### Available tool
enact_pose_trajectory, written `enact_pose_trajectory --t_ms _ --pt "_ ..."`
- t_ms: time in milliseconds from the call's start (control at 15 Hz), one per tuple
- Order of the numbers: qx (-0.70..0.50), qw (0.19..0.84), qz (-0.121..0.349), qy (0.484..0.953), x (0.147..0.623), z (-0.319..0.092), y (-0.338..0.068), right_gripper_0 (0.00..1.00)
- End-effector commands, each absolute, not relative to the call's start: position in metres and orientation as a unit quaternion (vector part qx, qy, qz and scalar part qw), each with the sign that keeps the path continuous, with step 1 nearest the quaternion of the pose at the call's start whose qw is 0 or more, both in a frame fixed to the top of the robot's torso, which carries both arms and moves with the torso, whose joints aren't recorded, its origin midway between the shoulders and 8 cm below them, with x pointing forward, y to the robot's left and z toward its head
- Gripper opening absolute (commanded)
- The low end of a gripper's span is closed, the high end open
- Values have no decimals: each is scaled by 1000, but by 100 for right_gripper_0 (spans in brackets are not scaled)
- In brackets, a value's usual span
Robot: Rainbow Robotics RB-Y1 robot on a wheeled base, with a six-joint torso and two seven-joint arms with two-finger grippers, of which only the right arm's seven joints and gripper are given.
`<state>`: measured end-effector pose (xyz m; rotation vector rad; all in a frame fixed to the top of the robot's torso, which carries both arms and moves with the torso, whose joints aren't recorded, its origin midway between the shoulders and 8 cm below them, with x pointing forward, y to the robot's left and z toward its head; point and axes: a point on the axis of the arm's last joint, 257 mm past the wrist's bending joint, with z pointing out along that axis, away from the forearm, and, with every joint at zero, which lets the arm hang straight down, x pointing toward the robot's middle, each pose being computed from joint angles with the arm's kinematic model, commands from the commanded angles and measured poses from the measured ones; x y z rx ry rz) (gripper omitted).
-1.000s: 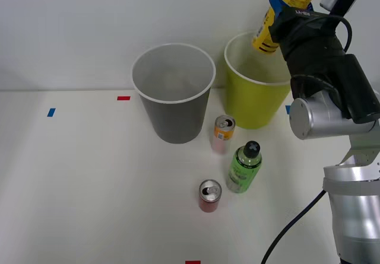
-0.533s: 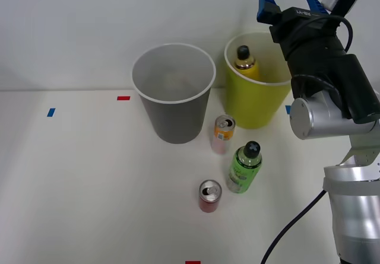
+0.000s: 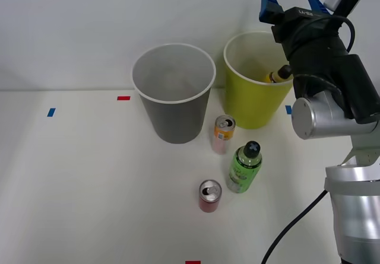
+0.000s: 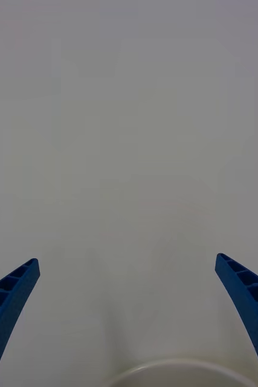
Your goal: Put cans in the gray bin, plastic bottles in the light green bin
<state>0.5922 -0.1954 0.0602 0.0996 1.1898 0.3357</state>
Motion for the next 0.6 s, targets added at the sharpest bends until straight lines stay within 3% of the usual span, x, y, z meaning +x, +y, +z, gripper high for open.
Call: enact_pose_trajectory --t_ms 67,267,600 --pt "48 818 157 551 591 65 -200 100" --pt "60 820 152 549 584 62 -220 100" --pt "69 810 131 567 531 22 -259 100"
